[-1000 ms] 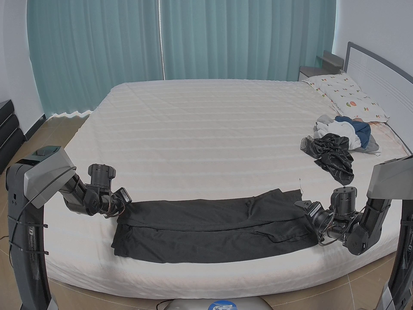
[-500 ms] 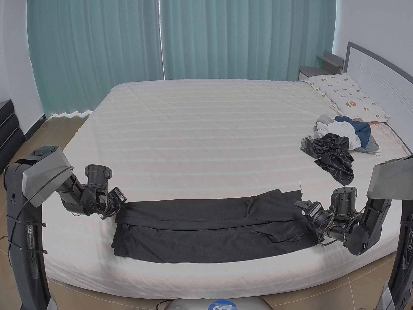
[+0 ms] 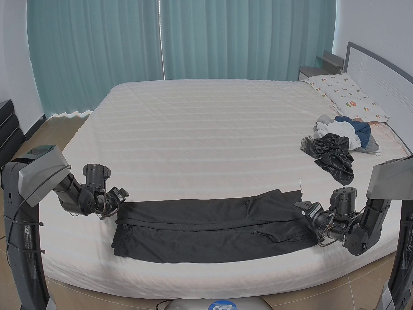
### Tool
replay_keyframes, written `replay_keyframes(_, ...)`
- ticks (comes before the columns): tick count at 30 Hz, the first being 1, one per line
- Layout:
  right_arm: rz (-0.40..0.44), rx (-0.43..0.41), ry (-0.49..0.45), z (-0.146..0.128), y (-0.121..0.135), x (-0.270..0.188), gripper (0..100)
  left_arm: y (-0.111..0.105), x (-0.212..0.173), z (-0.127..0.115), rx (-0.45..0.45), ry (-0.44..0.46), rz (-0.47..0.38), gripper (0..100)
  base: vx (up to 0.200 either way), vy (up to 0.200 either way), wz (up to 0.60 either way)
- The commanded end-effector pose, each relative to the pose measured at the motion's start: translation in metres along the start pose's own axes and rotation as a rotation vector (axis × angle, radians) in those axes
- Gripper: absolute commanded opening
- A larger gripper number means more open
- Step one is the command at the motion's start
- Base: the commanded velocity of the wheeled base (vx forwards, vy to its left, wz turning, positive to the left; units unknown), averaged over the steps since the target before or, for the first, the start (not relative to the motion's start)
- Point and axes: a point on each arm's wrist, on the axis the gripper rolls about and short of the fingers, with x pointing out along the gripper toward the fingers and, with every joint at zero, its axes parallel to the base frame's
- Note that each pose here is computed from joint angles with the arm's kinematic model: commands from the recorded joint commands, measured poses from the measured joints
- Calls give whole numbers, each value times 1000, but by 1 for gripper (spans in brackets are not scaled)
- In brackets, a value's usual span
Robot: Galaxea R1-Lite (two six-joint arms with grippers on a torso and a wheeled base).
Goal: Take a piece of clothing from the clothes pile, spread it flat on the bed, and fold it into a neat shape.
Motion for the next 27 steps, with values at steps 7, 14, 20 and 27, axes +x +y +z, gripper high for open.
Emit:
replay_keyframes(7, 11, -2, -8, -1, -1, -5, 100, -4, -77, 10, 17, 6, -104, 100, 0, 0, 0)
replay_keyframes(14, 23, -7, -4, -4, -1, -7, 100, 31, -89, -32, 195, 168, -63, 100, 0, 0, 0)
replay_keyframes(20, 23, -9, -1, -5, -1, -7, 100, 41, -92, -54, 218, 245, -80, 100, 0, 0, 0)
replay_keyframes(27, 20, -9, 0, -5, -1, -7, 100, 47, -85, -65, 230, 272, -64, 100, 0, 0, 0)
